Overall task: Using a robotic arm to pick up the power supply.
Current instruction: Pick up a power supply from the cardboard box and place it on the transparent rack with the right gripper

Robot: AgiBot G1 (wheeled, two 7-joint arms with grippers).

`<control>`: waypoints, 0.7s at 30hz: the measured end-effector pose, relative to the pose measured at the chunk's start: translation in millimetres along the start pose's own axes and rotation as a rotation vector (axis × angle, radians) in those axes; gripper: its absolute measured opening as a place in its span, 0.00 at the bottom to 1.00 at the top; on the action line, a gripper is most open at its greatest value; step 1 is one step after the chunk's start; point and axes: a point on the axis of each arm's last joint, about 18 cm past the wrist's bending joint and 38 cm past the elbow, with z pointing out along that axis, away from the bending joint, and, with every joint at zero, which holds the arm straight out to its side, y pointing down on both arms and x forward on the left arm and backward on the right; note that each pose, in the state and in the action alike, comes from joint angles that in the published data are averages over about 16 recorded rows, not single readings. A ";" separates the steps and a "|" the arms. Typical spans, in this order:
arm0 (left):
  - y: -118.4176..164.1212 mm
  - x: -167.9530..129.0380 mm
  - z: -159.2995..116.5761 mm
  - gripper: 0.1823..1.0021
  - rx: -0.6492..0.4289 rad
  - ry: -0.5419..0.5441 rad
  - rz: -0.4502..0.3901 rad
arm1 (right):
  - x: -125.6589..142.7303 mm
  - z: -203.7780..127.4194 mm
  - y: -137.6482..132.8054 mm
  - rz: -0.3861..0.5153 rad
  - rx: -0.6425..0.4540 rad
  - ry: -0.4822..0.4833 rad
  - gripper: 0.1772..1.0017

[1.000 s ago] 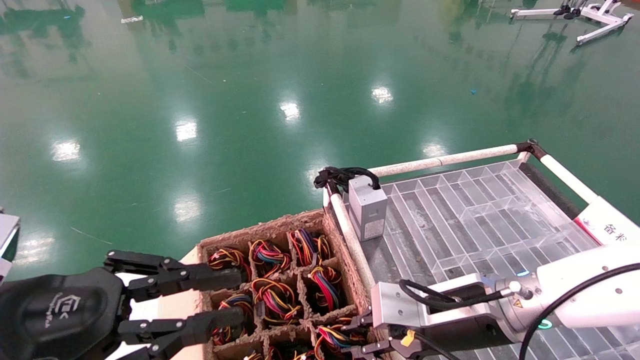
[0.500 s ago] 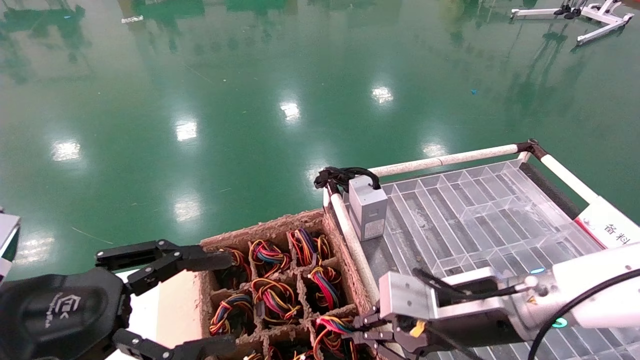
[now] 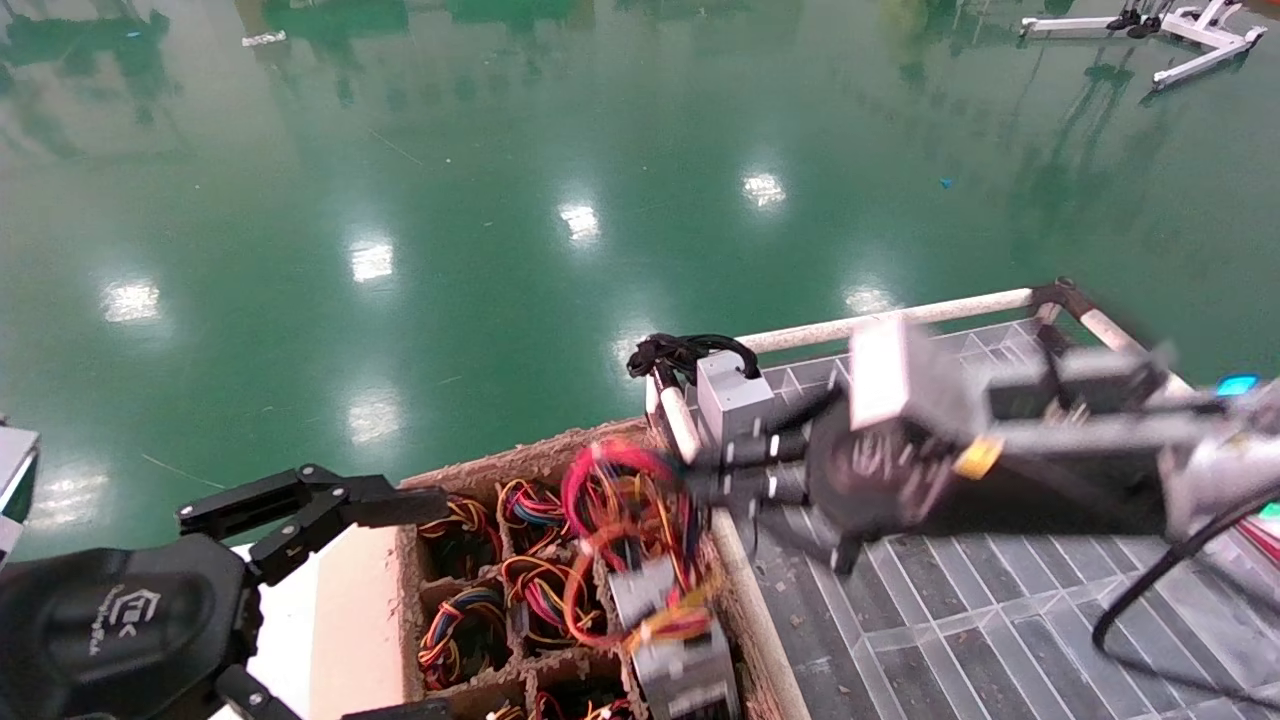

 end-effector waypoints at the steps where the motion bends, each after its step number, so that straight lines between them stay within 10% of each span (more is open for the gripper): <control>1: 0.0 0.0 0.0 0.91 0.000 0.000 0.000 | 4.5 -3.6 -6.0 -0.011 0.017 0.014 0.03; 21: 0.0 0.0 0.0 1.00 0.000 0.000 0.000 | 78.0 -48.6 -46.6 -0.143 0.035 0.242 0.03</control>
